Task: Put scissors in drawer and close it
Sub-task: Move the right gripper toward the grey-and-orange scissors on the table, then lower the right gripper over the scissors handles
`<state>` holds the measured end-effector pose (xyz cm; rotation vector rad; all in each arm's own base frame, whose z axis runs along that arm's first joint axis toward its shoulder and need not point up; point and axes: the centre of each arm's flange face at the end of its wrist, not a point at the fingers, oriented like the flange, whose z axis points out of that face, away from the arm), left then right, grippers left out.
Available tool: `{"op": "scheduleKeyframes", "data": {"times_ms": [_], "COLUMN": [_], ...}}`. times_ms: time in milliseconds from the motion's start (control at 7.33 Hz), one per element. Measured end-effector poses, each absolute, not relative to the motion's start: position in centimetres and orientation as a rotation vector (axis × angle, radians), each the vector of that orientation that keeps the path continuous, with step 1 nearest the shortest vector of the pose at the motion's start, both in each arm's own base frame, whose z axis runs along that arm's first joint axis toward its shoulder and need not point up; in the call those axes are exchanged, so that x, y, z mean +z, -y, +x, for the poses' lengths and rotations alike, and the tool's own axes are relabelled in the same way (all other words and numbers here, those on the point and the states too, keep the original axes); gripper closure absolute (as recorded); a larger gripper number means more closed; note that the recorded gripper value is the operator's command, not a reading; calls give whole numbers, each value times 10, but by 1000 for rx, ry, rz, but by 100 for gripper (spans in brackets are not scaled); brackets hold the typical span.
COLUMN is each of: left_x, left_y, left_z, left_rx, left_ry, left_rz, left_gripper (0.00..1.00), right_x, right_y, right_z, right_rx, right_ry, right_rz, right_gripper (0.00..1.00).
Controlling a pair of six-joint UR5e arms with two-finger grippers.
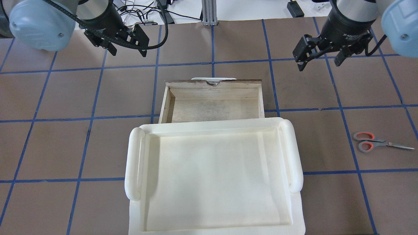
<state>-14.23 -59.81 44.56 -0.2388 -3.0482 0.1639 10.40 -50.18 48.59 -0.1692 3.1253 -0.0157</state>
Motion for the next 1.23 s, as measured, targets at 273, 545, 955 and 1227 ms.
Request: {"op": "scheduleKeyframes", "data": {"times_ms": [273, 545, 955, 1227], "left_x": [418, 402, 405, 427], "left_y": [631, 647, 647, 628], "left_z": [-159, -171, -161, -138], "left_rx": [135, 111, 90, 31], "left_ry": [3037, 3037, 3045, 3052], "left_rz": [-258, -280, -260, -209], "left_gripper": [0, 0, 0, 0], "right_x": [463, 417, 336, 289], "right_y": [502, 506, 486, 478], "right_z": [95, 50, -59, -134], "right_rx": [155, 282, 258, 186], "right_ry": [-3090, -2985, -2789, -2658], "right_rz": [-339, -628, -1014, -1342], "right_gripper": [0, 0, 0, 0]}}
